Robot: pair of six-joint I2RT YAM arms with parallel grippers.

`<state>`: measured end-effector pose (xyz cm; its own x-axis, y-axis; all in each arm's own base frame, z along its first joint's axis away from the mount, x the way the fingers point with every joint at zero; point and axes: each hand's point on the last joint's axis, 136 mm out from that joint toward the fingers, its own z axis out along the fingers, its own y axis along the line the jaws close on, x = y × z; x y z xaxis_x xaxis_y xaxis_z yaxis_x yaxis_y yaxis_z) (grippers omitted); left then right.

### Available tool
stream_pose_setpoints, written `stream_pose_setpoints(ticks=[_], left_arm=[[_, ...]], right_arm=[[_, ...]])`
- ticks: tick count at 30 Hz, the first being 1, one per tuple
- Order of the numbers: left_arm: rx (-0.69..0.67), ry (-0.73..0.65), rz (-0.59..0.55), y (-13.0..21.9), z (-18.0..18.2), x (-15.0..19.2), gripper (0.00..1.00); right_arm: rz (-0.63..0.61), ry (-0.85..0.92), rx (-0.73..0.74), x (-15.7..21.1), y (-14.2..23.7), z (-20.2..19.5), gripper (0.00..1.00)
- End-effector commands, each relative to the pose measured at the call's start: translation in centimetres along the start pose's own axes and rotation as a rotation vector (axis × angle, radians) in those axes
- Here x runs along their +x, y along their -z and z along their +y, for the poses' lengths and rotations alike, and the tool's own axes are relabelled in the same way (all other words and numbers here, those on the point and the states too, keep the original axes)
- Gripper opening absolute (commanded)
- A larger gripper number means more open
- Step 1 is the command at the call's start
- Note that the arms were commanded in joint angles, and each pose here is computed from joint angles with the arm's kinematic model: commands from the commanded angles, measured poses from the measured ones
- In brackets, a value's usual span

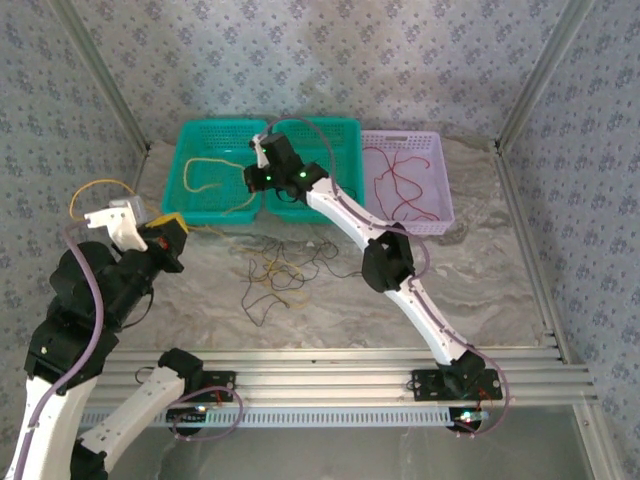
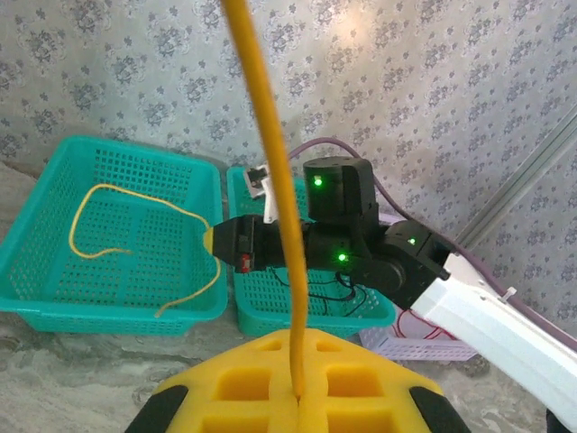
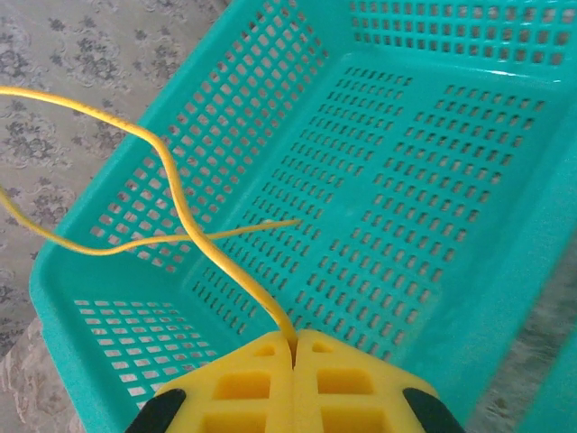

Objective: Untangle the cables

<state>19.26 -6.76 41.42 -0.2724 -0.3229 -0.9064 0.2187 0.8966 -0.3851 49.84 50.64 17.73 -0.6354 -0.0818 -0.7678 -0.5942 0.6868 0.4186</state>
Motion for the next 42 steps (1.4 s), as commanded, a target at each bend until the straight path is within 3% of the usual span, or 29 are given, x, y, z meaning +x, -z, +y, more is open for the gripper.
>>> stream_pose_setpoints(ticks=[1,3,7,10,15,19,24,28,33,42], left_arm=[[0.023,0.007,-0.015,0.4,-0.2,-0.1,0.0],[0.025,0.011,-0.012,0.3,-0.2,0.1,0.0],[0.029,0.024,-0.008,0.0,-0.2,0.4,0.0],[0.024,0.026,-0.011,-0.3,-0.2,0.4,0.0],[-0.009,0.021,0.002,-1.1,0.4,0.8,0.0],[-0.048,0.032,0.01,-1.7,1.1,1.3,0.0],[-0.067,0.046,0.015,-2.3,1.2,1.0,0.0],[-0.064,0.059,0.012,-2.3,1.1,0.9,0.0],[-0.067,0.075,0.0,-2.0,1.1,0.5,0.0],[-0.093,0.084,-0.005,-1.9,1.5,0.4,0.0]], right_arm=[[-0.068,0.025,-0.062,-1.6,-0.1,2.0,0.0],[-0.056,0.031,-0.064,-1.2,-0.2,2.2,0.09],[-0.049,0.058,-0.09,-2.4,1.6,3.1,0.5],[-0.101,0.087,-0.112,-6.0,5.7,4.3,0.6],[-0.155,0.147,-0.111,-9.8,15.2,5.3,0.64],[-0.183,0.21,-0.143,-6.5,21.9,6.0,0.65],[-0.138,0.211,-0.174,1.4,26.2,5.1,0.67],[-0.005,0.207,-0.176,8.6,25.0,3.9,0.68],[0.118,0.191,-0.2,14.1,22.3,3.7,0.68],[0.209,0.206,-0.214,18.6,19.0,4.3,0.67]])
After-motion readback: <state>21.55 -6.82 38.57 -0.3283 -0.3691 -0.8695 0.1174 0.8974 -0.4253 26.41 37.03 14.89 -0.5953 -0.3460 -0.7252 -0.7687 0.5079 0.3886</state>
